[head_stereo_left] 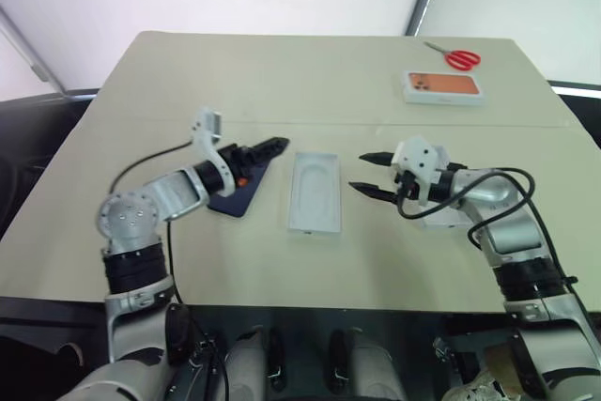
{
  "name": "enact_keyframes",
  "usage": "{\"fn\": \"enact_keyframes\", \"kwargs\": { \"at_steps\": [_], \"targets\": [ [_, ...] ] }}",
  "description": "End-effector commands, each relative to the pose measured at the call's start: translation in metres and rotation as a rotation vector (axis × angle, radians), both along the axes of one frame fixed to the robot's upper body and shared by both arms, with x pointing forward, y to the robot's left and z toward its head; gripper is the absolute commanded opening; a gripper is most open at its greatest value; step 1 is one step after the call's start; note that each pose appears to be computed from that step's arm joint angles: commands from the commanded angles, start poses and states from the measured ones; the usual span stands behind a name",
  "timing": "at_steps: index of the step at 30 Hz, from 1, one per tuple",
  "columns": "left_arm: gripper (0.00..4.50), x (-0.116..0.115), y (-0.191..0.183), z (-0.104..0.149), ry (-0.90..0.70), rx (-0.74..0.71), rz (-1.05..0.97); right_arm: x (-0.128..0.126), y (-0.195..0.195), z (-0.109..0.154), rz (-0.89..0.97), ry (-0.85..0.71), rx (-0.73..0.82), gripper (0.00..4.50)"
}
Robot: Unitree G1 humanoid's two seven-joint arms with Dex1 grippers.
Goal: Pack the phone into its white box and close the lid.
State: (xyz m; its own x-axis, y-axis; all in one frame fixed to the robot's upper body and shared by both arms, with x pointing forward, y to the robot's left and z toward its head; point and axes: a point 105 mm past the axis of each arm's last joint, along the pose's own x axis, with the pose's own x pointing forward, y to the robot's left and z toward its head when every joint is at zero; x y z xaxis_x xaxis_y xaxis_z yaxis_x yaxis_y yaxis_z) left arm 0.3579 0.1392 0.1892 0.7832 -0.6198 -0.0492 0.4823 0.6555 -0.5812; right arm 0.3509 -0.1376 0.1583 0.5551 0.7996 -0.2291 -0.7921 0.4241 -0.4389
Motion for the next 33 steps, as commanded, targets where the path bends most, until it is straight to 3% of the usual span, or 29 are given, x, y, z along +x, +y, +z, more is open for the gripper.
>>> {"fn": "enact_keyframes", "kwargs": {
  "at_steps": [1,3,7,13,16,23,27,33],
  "targets": [
    [4.50,0.002,0.017,0.014,-0.121,0.051,0.029,0.000,0.024,0.010,0.042,-0.040,0.013,2.72],
    [4.50,0.001,0.024,0.016,-0.154,0.096,0.030,-0.001,0.038,0.001,0.071,-0.039,-0.021,2.04],
    [4.50,0.001,0.038,0.010,-0.158,0.165,0.034,0.010,0.055,-0.018,0.046,-0.033,-0.093,0.04],
    [4.50,0.003,0.053,0.001,-0.126,0.194,0.071,0.024,0.061,-0.041,-0.012,0.002,-0.177,0.04],
    [4.50,0.005,0.064,-0.003,-0.110,0.212,0.106,0.023,0.055,-0.059,0.022,-0.038,-0.344,0.04],
    [4.50,0.003,0.085,-0.018,0.015,0.217,0.097,0.036,0.077,-0.013,-0.008,-0.055,-0.147,0.04],
    [4.50,0.004,0.101,-0.028,0.080,0.235,0.079,0.035,0.110,0.017,0.026,-0.038,-0.016,0.04],
    [4.50,0.003,0.095,-0.044,0.160,0.202,-0.073,0.030,0.154,0.011,0.050,0.007,-0.043,0.04]
  ]
}}
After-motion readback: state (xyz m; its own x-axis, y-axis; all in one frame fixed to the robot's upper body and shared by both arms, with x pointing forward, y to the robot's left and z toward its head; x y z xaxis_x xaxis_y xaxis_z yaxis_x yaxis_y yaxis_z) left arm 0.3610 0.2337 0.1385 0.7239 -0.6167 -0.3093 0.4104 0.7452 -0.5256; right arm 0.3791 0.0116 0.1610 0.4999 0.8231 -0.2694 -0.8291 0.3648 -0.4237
